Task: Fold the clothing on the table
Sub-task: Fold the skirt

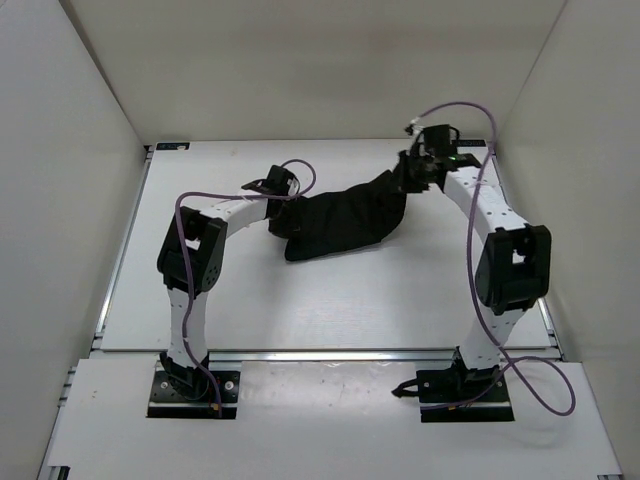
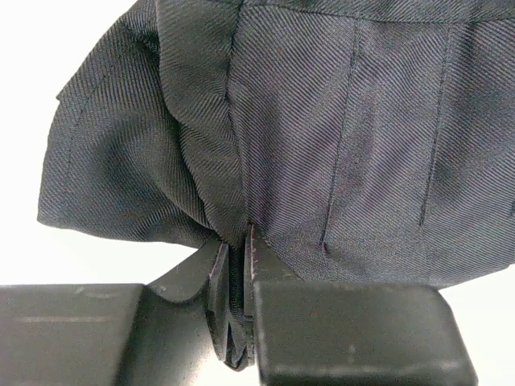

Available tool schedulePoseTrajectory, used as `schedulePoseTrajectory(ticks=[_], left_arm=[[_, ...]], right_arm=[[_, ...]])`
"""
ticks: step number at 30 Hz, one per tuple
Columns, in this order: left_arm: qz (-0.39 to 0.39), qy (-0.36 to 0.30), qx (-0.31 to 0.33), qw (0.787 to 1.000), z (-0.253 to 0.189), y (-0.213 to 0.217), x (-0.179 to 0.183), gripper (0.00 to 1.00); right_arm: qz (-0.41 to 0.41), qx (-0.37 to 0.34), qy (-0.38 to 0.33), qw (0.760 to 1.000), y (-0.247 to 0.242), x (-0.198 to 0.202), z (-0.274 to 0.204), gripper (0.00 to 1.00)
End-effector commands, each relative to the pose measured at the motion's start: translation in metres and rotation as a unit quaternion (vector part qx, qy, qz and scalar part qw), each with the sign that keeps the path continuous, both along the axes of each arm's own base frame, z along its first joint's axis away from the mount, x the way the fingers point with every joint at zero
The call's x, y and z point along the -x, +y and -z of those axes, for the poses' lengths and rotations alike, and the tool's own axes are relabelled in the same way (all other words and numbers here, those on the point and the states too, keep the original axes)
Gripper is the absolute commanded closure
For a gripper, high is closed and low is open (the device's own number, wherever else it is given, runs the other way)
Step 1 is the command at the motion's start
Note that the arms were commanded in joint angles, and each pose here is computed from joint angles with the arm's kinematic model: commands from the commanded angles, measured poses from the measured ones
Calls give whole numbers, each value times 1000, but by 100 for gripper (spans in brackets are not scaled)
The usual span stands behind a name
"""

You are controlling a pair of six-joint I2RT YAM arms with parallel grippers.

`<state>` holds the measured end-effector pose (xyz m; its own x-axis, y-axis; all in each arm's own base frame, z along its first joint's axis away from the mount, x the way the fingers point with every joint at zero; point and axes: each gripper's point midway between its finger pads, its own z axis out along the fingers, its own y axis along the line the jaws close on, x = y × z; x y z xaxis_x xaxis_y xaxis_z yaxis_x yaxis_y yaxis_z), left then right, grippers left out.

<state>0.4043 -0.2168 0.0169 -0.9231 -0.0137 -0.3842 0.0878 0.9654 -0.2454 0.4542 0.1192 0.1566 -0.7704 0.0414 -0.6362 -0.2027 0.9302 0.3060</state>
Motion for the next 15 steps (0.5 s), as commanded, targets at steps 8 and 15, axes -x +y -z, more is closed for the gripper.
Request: schedulePoseTrajectory(ticks=[8,15], left_arm=[[12,51,9,999,29,-5,13,92],[-15,60,57,996,31,16,25,93]], right_arm=[[-206,-22,-19,978,189,27,-17,100],[-249,-85,10,965,239,49,-6,100]])
